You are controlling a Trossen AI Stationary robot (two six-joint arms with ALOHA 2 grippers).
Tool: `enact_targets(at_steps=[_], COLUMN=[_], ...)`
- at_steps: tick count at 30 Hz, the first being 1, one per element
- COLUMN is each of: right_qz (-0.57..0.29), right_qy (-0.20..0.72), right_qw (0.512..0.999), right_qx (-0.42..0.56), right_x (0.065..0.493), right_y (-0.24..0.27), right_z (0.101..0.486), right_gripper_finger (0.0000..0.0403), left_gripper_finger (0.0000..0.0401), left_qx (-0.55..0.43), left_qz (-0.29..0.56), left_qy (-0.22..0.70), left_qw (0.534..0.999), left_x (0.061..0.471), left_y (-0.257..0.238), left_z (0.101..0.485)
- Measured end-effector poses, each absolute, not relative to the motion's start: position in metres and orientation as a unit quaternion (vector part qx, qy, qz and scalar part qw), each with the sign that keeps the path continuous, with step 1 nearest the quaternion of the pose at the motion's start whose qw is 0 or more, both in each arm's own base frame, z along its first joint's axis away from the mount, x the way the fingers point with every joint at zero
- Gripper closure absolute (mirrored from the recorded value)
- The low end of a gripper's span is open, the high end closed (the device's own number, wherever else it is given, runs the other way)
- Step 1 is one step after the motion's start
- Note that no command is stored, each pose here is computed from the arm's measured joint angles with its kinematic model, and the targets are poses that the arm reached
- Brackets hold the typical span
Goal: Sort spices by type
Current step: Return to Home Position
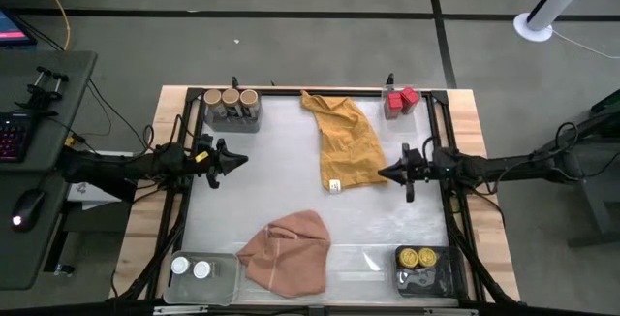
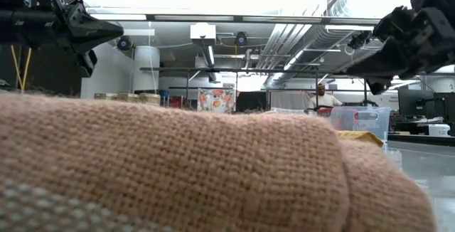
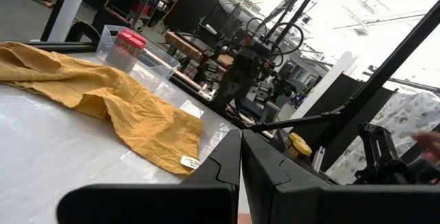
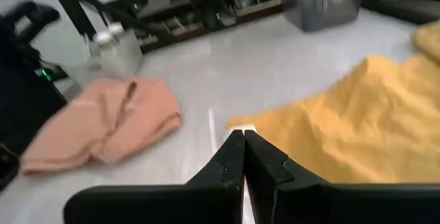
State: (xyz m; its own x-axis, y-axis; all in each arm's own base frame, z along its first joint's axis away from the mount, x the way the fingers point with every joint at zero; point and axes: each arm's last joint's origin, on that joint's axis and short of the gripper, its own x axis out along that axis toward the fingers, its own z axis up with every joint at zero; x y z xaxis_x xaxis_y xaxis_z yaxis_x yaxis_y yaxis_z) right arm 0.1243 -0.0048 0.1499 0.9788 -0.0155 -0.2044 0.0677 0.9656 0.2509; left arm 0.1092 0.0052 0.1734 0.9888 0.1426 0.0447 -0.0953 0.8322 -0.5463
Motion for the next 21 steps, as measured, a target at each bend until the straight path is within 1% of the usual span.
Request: enact_targets(at_steps=[6, 9, 17, 21], right_qz=[-0.026, -0.022, -0.013, -0.013], right_qy=[0.145, 0.139, 0.02, -0.029], right_qw=[0.98, 0.981, 0.992, 0.992], right_qx=[0.13, 0.13, 0.127, 0.125], right_x=[0.12, 0.113, 0.1, 0.096], right_y=[-0.004, -0.004, -0.004, -0.005], right_z=[0.142, 0.143, 0.164, 0.173], right_gripper_finger=[0.0402, 0.0402, 0.0402, 0.0402], left_gripper_finger=[0.0401, 0.0401, 0.0401, 0.0401], left_qx=[-0.283, -0.283, -0.285, -0.286], left_qz=[0.062, 0.06, 0.047, 0.047], left_qy=[-0.042, -0.047, -0.122, -0.141], left_qw=[0.956, 0.956, 0.949, 0.947], left_x=[0.109, 0.108, 0.094, 0.094], left_y=[0.005, 0.005, 0.006, 0.007], left_z=[0.173, 0.174, 0.187, 0.19])
